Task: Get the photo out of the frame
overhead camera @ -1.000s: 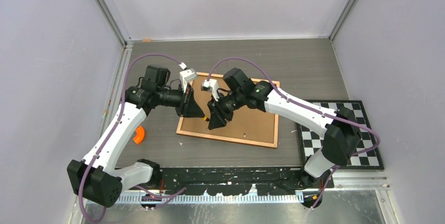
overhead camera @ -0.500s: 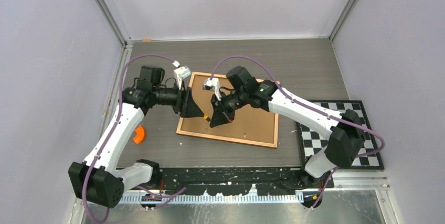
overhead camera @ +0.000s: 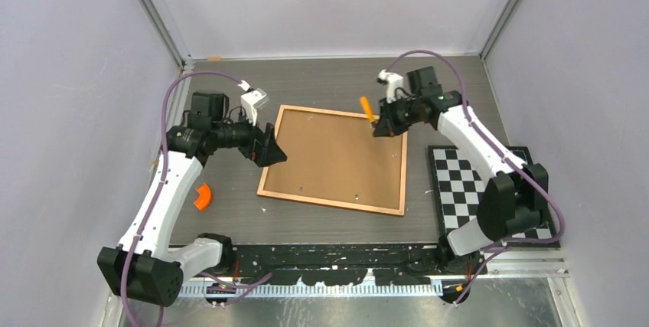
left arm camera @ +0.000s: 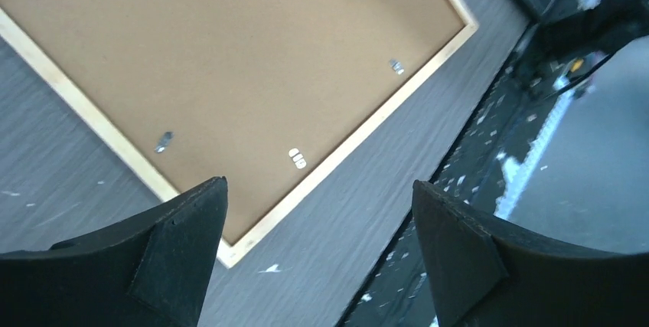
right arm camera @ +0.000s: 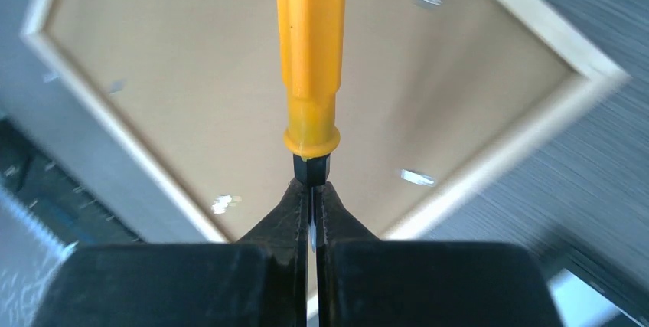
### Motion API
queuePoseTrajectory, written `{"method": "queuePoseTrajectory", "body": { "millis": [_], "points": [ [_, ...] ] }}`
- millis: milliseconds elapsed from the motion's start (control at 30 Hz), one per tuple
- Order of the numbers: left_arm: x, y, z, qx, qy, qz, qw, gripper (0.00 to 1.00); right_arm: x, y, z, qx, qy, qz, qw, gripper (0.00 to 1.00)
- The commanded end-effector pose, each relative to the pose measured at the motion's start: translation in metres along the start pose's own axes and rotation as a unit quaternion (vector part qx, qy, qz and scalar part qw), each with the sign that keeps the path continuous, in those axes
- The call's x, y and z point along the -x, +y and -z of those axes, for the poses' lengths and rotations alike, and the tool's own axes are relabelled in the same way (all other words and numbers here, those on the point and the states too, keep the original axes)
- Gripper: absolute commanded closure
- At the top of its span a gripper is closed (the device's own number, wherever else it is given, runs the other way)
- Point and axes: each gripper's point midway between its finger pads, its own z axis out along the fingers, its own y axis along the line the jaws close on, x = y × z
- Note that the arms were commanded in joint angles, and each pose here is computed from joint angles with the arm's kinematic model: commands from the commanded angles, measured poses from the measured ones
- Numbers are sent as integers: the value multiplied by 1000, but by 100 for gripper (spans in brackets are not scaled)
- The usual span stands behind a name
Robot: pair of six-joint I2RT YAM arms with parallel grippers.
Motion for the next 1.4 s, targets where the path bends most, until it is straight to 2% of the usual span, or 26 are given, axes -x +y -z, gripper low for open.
{"method": "queuePoseTrajectory", "body": {
  "millis": [0,133,233,367,500,733,900,1367],
  "points": [
    [-15,8,0,27,54,-85,995,10,-14,-99,17,-123,37,-50,990,99],
    [-39,6,-15,32,110,-154,981,10,-29,-169,22,-181,68,-97,976,99],
    [-52,6,-32,39,149,-207,966,11,-41,-204,17,-201,91,-123,968,98],
    [-68,-3,-52,25,194,-267,943,11,-48,-226,10,-221,103,-125,962,98],
    [-76,-9,-70,17,212,-302,929,11,-59,-241,3,-240,124,-127,954,95],
    [-82,-12,-104,36,221,-351,909,7,-71,-250,-5,-246,143,-129,950,78],
    [-94,-16,-122,29,245,-379,892,0,-75,-246,-7,-238,147,-128,951,71],
    [-120,-44,-161,-18,262,-413,872,0,-23,-221,38,-244,88,-105,960,49]
  ]
}}
